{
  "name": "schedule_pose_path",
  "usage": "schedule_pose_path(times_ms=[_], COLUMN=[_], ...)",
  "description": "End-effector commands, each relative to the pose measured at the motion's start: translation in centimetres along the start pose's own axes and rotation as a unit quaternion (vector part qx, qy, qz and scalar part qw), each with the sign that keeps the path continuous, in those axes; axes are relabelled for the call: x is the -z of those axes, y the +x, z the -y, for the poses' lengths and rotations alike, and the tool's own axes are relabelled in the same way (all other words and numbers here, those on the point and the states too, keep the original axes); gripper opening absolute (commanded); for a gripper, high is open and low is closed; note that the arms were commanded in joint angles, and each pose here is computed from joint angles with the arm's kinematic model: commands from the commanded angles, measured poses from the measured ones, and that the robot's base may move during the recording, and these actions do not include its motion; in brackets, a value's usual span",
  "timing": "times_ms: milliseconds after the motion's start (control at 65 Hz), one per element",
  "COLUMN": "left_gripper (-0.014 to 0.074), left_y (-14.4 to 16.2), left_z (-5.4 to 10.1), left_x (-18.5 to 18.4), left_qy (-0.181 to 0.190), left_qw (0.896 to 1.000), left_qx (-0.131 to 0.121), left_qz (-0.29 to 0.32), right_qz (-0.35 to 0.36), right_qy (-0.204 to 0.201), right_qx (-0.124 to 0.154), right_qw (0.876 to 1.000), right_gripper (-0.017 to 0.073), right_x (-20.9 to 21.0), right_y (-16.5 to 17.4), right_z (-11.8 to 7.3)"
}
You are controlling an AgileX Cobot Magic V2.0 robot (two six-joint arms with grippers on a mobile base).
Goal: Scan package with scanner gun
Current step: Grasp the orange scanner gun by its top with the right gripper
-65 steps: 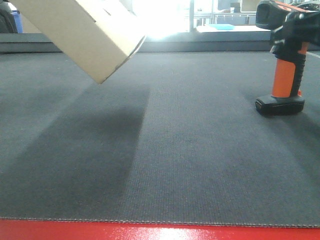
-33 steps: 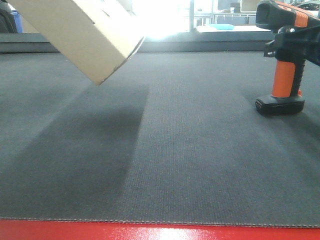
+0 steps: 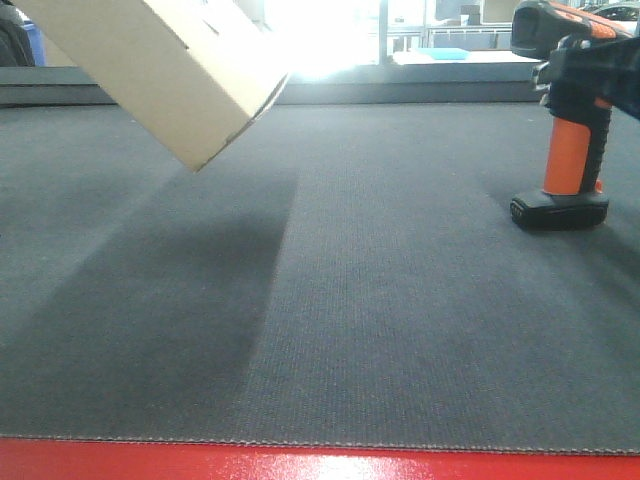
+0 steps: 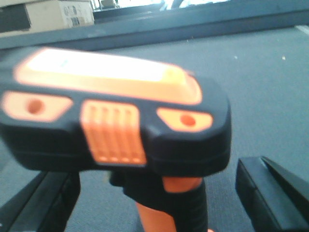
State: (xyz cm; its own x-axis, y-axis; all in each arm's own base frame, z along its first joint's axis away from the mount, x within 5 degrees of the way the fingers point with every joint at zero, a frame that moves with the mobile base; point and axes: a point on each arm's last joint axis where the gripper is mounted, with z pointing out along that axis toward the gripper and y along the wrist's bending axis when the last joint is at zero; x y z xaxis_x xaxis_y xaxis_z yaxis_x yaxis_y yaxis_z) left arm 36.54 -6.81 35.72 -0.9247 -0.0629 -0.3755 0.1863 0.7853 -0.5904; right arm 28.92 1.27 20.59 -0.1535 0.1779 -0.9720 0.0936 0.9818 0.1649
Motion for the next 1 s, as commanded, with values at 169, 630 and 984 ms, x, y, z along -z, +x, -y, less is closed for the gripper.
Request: schedule_pose_path(times_ms=[169,630,984], left_gripper=[-0.0111,-0.0111,-0.0111], left_y=[0.0,0.0,0.0], left_z=[0.4,0.4,0.4], left_x=[0.5,0.5,0.5], left_qy=[0.009,0.007,0.006], left_qw=[1.000,1.000,1.000], left_qx=[0.002,0.002,0.001], left_qz=[0.010,0.009,0.009], right_qz=[0.025,0.015,0.005], right_qy=[0.000,0.001,0.003], right_qx=[-0.005,-0.004,-0.004], right_qw=[1.000,1.000,1.000], right_gripper=[0.0561,0.0557,-0.0041], right_x=[-1.1,-2.5,-2.7], right_y=[-0.8,-0.5,-0.1], right_z=[-0.3,-0.5,-0.4])
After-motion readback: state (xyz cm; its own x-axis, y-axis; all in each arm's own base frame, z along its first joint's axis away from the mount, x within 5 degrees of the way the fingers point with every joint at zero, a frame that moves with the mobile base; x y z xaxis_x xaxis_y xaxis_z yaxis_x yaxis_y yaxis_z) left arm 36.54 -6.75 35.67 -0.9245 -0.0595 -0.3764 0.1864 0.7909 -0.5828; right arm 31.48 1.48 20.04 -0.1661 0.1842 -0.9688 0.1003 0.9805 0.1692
